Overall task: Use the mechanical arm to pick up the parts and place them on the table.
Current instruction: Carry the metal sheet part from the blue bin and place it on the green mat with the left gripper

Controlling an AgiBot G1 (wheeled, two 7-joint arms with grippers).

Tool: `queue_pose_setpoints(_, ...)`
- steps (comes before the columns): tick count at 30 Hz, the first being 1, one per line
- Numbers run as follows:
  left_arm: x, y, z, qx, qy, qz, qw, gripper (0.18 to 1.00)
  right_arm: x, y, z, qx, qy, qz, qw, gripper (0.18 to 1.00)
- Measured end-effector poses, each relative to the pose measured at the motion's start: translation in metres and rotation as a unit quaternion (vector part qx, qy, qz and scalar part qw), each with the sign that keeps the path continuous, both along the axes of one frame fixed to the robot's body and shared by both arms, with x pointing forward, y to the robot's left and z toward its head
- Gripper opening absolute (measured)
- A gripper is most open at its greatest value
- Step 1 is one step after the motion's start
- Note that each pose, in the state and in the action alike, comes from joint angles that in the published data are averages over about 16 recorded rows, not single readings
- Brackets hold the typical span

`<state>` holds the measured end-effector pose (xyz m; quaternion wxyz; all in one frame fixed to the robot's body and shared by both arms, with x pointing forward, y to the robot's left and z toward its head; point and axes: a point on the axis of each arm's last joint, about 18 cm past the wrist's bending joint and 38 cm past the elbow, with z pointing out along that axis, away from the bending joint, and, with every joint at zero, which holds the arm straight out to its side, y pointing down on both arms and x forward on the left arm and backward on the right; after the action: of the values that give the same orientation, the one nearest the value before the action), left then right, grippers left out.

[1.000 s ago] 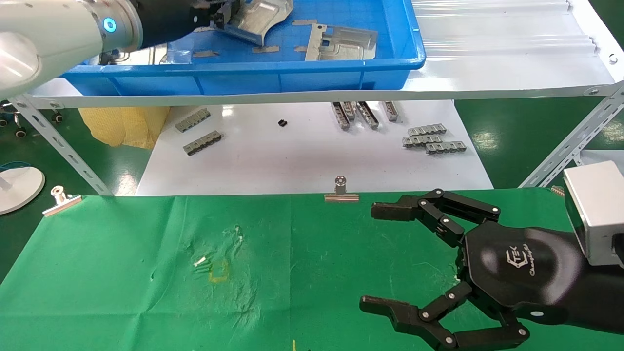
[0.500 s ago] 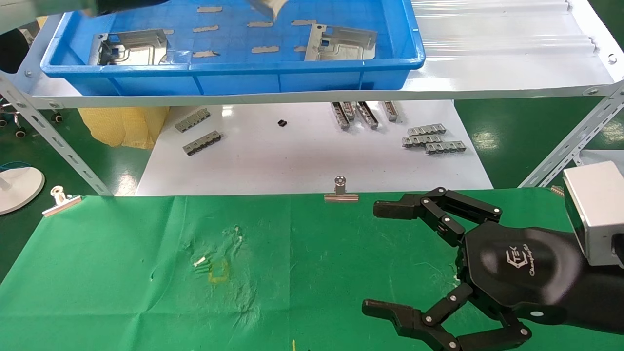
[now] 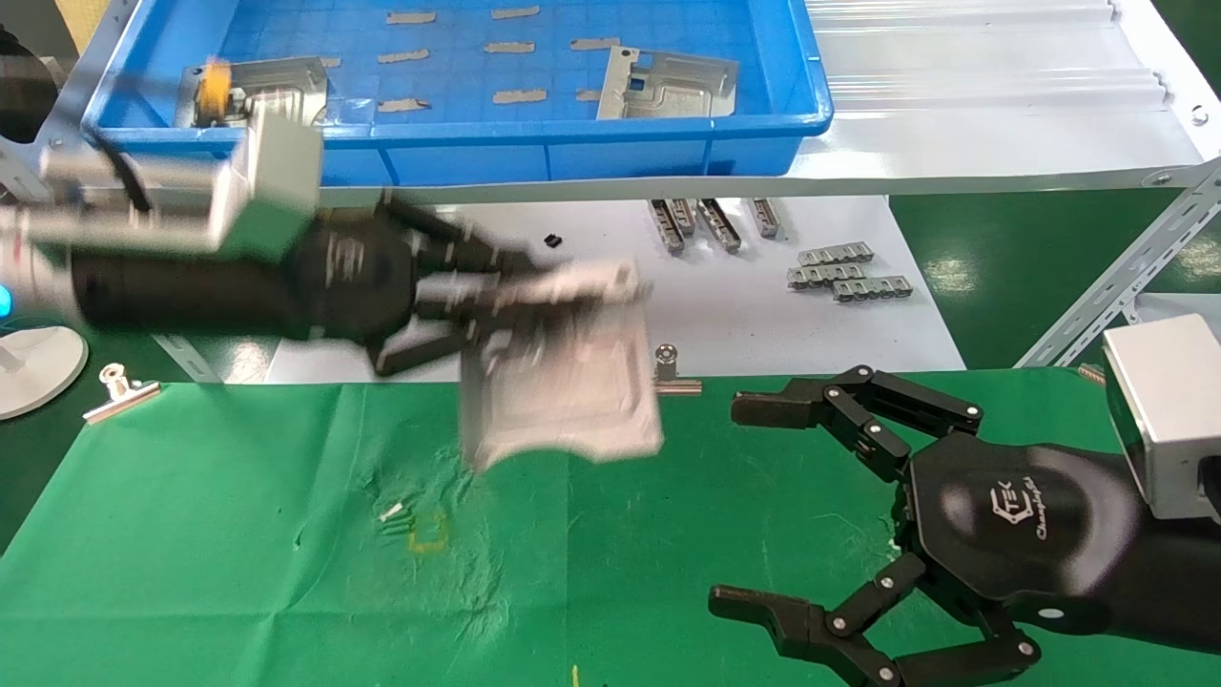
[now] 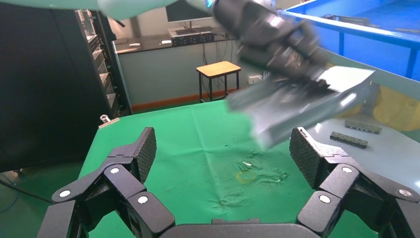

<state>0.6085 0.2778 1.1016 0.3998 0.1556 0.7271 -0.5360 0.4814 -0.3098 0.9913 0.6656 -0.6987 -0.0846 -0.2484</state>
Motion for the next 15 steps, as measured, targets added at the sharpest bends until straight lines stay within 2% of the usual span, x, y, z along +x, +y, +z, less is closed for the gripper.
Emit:
queue_pose_setpoints(4, 0.005, 0.025, -0.025, 0.045, -0.003, 0.038, 0.9983, 0.274, 0.0, 0.0, 0.0, 0.0, 0.0, 0.0, 1.0, 1.0)
queue_pose_setpoints(9, 0.019, 0.053, -0.052, 0.093, 0.001, 0.094, 0.9913, 0.274, 0.0, 0.0, 0.0, 0.0, 0.0, 0.0, 1.0, 1.0)
queue_pose_setpoints(15, 0.04, 0.069, -0.082, 0.14, 0.012, 0.135, 0.9808, 0.274, 0.0, 0.0, 0.0, 0.0, 0.0, 0.0, 1.0, 1.0)
